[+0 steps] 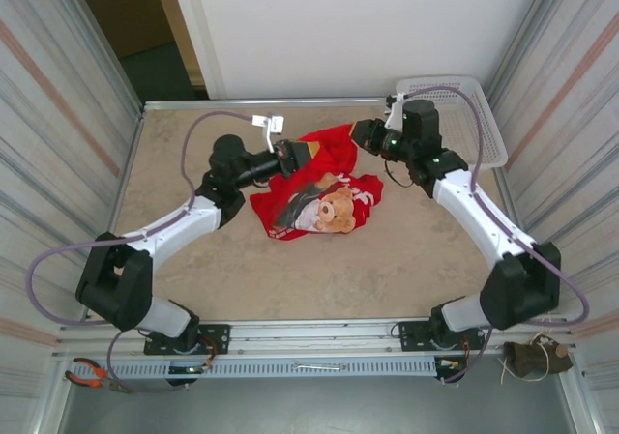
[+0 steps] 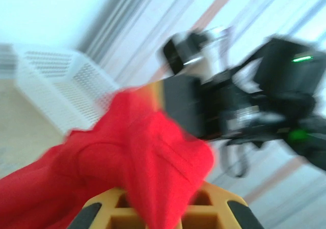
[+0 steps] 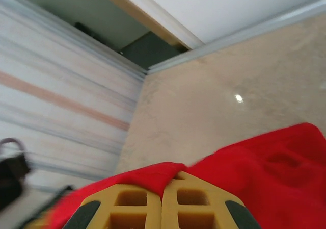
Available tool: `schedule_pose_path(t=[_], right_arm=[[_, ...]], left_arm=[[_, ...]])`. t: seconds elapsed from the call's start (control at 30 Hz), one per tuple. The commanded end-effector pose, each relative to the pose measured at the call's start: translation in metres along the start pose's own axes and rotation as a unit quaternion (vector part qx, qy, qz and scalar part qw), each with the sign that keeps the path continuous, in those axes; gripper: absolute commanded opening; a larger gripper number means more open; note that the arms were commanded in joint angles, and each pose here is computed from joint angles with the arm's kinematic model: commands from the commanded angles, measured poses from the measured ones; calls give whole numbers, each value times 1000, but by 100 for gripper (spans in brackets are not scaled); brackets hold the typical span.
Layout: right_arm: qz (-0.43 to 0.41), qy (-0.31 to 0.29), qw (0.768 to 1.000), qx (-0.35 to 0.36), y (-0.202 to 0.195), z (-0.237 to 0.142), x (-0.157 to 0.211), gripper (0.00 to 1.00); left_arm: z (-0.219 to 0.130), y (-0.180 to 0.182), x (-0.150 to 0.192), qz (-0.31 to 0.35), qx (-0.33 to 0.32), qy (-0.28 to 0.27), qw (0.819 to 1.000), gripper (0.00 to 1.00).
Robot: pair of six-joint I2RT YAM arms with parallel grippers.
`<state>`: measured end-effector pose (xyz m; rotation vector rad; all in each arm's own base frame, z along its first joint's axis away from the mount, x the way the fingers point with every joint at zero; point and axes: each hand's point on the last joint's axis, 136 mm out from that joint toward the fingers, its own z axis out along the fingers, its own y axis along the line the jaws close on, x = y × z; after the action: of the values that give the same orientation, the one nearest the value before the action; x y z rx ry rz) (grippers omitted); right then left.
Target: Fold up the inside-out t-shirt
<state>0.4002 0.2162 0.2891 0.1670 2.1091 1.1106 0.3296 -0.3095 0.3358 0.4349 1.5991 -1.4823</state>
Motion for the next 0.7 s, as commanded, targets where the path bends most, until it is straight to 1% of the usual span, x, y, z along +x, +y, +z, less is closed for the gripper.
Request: schedule_pose_path(t=[0.0,0.07,0.17,0.23,0.33,0.43,0.6,0.63,0.67], right_arm=[[0,6,999,-31,11,-5,1,53],[-4,-3,999,-34,16,-19,4,62],[-2,-18,999,-38,22,-42,10,67],[6,-22,999,-46,25,-51,15,69],[20,-22,998,-64,33,-56,19,71],[37,-14,996,-83,42,-51,23,74],[61,25,994,-84,43,-20,47,75],[68,33,993,-87,42,-15,52,73],[75,41,992,-96,43,-10,55,64]], left_arm=[[-6,-54,-13,0,138,19,990,0],[-6,-53,-16,-7,145,19,989,0],[-5,-53,-18,-5,149,23,989,0],[-3,-55,-18,-4,153,29,988,0],[-3,-56,-18,-1,154,38,987,0],[-3,-56,-17,2,150,42,988,0],[-3,-59,-18,8,148,45,988,0],[-3,-58,-18,7,148,47,988,0],[-3,-58,-18,8,147,46,988,0]])
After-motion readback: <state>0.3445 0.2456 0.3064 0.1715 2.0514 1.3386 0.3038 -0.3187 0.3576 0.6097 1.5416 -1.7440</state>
